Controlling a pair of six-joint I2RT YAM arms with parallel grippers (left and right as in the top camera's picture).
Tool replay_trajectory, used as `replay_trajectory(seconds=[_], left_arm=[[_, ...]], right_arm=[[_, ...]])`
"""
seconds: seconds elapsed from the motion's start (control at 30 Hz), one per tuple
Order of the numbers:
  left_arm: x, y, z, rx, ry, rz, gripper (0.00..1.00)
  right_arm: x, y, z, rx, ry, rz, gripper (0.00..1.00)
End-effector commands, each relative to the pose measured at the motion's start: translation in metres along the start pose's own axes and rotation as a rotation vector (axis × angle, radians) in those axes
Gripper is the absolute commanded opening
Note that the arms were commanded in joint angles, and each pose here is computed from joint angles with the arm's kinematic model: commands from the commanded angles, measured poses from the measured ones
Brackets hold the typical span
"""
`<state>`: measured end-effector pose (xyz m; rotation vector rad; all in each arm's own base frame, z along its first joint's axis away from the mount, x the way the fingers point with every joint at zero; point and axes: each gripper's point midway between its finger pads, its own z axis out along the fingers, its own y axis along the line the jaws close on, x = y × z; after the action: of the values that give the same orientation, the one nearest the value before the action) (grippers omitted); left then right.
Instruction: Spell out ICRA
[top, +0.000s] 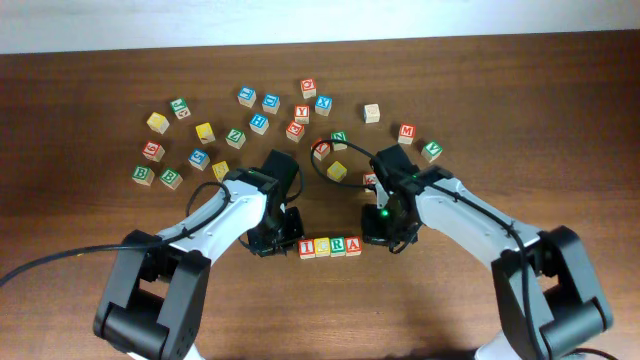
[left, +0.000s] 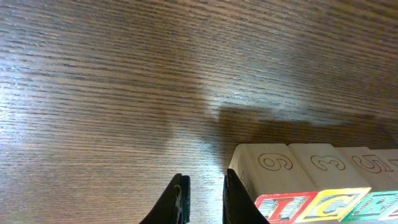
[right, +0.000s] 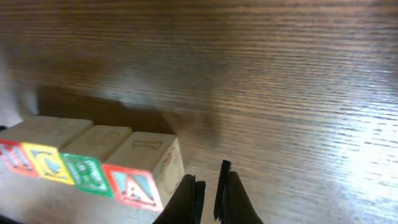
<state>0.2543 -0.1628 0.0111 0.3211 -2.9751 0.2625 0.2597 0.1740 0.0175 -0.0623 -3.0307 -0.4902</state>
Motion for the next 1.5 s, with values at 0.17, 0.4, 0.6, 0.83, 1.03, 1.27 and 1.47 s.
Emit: replay_trajectory(seconds=[0.17, 0.4, 0.6, 0.83, 1.03, 1.27, 1.47], left_arm=[[0.007, 0.002, 0.001, -0.016, 0.037, -0.019, 0.11], [0.007, 0.002, 0.001, -0.013, 0.034, -0.018, 0.11], [0.002, -0.001, 0.001, 0.001, 0.016, -0.013, 0.11], [-0.004, -0.006, 0.001, 0.021, -0.009, 0.0, 0.12], [-0.005, -0.007, 0.001, 0.023, -0.012, 0.004, 0.12], [-0.006, -0.003, 0.001, 0.004, -0.022, 0.003, 0.12], [-0.007, -0.003, 0.001, 0.004, -0.025, 0.005, 0.12]], right_arm=[[0.015, -0.001, 0.021, -0.012, 0.092, 0.027, 0.04], [0.019, 0.011, 0.025, -0.016, 0.092, -0.009, 0.04], [0.019, 0.014, 0.026, -0.019, 0.087, 0.002, 0.04], [0.019, 0.014, 0.026, -0.019, 0.087, 0.002, 0.04], [0.014, 0.017, 0.026, -0.031, 0.065, -0.012, 0.04], [0.01, 0.019, 0.026, -0.04, 0.049, -0.022, 0.05], [0.011, 0.018, 0.026, -0.038, 0.053, -0.02, 0.04]])
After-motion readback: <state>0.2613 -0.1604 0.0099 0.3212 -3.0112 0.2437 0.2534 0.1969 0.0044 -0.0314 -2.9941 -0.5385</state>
